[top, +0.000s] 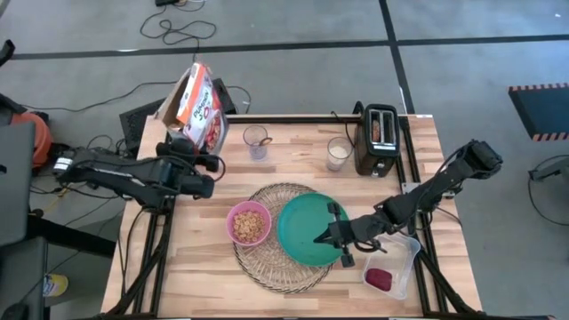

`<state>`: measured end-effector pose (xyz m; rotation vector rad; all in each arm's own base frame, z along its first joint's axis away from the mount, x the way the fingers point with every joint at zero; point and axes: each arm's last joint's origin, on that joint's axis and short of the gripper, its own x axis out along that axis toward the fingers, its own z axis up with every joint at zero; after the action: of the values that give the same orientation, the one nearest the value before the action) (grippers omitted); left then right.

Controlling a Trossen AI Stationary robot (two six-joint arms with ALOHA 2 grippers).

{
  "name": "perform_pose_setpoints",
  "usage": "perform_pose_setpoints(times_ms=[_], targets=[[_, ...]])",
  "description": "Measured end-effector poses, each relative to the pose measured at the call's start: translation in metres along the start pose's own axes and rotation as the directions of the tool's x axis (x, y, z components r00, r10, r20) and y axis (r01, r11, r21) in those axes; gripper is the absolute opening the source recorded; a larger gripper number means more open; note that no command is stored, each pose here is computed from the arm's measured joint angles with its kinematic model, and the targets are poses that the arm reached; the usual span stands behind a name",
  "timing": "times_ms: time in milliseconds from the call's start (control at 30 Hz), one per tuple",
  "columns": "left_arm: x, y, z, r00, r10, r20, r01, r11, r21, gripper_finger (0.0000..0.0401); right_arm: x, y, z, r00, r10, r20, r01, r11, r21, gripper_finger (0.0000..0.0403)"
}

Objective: Arrange a breakfast setting
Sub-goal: Pour the cereal into the pink bowl from the cereal box

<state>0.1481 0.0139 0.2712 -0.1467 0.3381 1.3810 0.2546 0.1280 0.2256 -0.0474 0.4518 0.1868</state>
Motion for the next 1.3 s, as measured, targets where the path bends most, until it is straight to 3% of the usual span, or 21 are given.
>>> perform_pose_setpoints(times_ms=[267,633,1300], targets=[[0.017,0.006,-0.045,0.998,0.059,-0.035,-0.059,0.998,0.008,0.0211,0.0,-0.001,0.0,1.0,-0.004,0.0,0.004,1.0,-0.008,0.0032],[0.032,0.013,-0.085,0.994,0.084,-0.064,-0.082,0.996,0.028,0.0228,0.001,-0.004,0.001,1.0,-0.028,0.003,0.028,0.999,-0.02,0.0032],[0.035,0.014,-0.095,0.989,0.072,-0.132,-0.074,0.997,-0.01,0.0276,0.001,-0.006,0.001,0.999,-0.034,0.004,0.035,0.999,-0.021,0.0033]])
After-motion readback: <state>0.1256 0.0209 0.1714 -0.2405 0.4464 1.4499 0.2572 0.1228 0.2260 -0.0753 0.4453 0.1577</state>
